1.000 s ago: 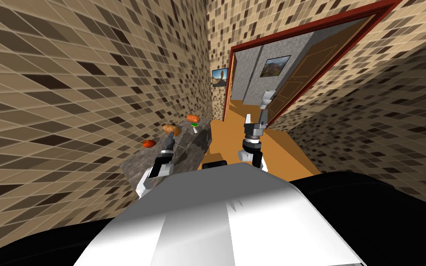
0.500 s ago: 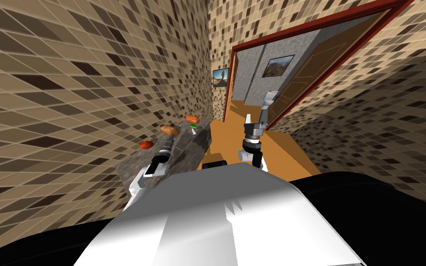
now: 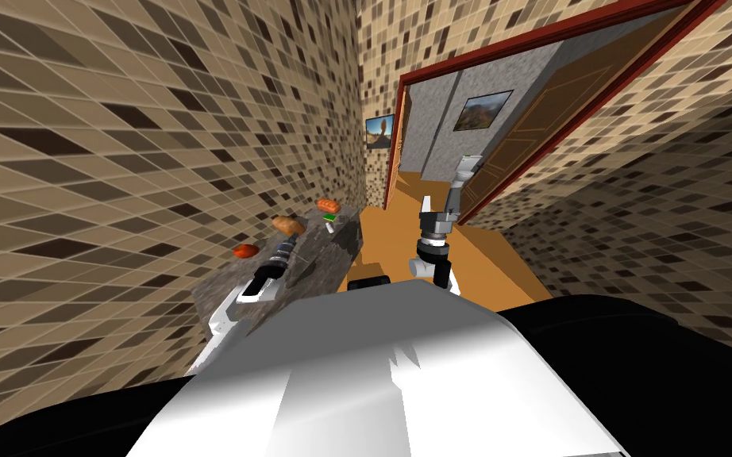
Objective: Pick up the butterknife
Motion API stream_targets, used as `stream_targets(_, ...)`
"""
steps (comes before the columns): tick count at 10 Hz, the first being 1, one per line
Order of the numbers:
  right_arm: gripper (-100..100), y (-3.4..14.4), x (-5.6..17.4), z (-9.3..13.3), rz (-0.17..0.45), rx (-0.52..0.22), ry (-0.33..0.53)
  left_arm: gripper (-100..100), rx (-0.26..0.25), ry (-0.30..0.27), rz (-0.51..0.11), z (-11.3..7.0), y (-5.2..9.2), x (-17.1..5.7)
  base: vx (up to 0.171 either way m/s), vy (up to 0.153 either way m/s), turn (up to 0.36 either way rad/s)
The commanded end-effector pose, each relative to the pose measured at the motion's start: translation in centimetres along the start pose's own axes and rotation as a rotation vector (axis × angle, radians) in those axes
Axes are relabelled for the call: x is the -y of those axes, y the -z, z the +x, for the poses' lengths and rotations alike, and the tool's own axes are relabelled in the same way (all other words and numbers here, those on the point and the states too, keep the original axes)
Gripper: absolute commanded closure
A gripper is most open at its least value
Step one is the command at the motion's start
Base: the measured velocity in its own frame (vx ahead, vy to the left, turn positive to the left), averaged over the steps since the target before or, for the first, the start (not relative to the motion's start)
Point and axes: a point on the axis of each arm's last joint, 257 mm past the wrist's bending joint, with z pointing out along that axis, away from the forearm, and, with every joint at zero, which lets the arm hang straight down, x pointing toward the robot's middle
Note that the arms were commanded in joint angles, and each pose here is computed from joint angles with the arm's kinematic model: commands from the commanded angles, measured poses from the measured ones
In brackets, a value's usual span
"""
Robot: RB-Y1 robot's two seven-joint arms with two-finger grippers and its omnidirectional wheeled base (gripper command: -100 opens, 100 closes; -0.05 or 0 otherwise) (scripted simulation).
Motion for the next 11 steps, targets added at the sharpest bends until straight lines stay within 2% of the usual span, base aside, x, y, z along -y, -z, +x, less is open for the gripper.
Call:
stream_targets(1, 0, 0.0, 0.0, 0.0, 0.0, 0.0, 0.0, -100, -0.022, -0.05, -0.064, -0.5, -0.1, -2.3, 0.051, -0.057, 0.014)
stream_targets(2, 0, 0.0, 0.0, 0.0, 0.0, 0.0, 0.0, -100, -0.035, -0.088, -0.105, -1.1, -0.1, -3.9, 0.072, -0.084, 0.03)
stream_targets(3, 0, 0.0, 0.0, 0.0, 0.0, 0.0, 0.0, -100, -0.039, -0.088, -0.12, -1.0, -0.1, -4.3, 0.06, -0.061, 0.017)
stream_targets(4, 0, 0.0, 0.0, 0.0, 0.0, 0.0, 0.0, -100, -0.052, -0.121, -0.166, -1.5, 0.0, -6.0, 0.052, -0.059, 0.003)
stream_targets(5, 0, 0.0, 0.0, 0.0, 0.0, 0.0, 0.0, -100, -0.055, -0.121, -0.177, -1.5, 0.1, -6.3, 0.039, -0.053, 0.004)
stream_targets(6, 0, 0.0, 0.0, 0.0, 0.0, 0.0, 0.0, -100, -0.068, -0.15, -0.227, -2.0, 0.3, -8.1, 0.054, -0.062, -0.001)
stream_targets(7, 0, 0.0, 0.0, 0.0, 0.0, 0.0, 0.0, -100, -0.07, -0.15, -0.234, -2.0, 0.3, -8.2, 0.043, -0.044, 0.003)
stream_targets(8, 0, 0.0, 0.0, 0.0, 0.0, 0.0, 0.0, -100, -0.083, -0.173, -0.287, -2.5, 0.7, -10.1, 0.047, -0.051, -0.01)
stream_targets(9, 0, 0.0, 0.0, 0.0, 0.0, 0.0, 0.0, -100, -0.085, -0.173, -0.292, -2.4, 0.8, -10.2, 0.039, -0.039, -0.001)
stream_targets(11, 0, 0.0, 0.0, 0.0, 0.0, 0.0, 0.0, -100, -0.108, -0.206, -0.392, -3.3, 1.8, -13.6, 0.052, -0.052, -0.029)
